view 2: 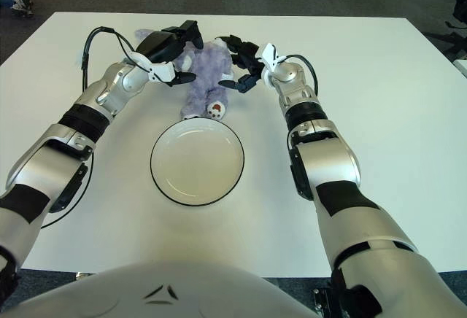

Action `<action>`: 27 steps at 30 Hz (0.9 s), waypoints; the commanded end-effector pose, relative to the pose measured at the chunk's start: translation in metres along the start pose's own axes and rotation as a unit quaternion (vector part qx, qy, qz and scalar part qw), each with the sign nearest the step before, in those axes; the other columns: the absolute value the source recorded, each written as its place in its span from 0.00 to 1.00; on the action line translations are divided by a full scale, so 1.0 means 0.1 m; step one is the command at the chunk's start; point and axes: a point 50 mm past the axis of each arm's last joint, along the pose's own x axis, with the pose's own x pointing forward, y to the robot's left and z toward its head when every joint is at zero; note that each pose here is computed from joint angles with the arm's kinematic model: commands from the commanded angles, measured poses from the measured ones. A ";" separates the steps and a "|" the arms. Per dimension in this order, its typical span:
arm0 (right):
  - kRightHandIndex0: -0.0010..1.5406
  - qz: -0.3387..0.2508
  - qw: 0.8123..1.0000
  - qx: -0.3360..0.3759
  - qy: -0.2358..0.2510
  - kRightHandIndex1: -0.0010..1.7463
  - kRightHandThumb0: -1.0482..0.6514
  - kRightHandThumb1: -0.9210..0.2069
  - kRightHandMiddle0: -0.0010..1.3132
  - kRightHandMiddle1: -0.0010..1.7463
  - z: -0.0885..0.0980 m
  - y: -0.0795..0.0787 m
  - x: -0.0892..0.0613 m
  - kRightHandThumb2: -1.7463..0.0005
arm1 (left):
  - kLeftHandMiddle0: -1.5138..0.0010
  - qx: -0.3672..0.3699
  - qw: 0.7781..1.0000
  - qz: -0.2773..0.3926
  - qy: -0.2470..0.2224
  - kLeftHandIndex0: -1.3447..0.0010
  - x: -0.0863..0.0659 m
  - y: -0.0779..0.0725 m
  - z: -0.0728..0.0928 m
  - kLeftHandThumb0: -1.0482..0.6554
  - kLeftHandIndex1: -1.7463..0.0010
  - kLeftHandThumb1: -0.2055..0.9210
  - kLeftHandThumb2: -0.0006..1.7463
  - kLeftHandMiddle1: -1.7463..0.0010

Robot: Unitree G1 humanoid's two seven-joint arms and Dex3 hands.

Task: Put the doll into the plate.

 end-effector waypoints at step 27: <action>0.29 -0.042 0.987 -0.150 0.050 0.95 0.28 0.58 0.07 0.91 0.07 -0.05 0.06 0.43 | 1.00 0.005 1.000 -0.001 -0.017 1.00 -0.03 0.01 0.06 0.73 0.18 0.27 0.81 0.05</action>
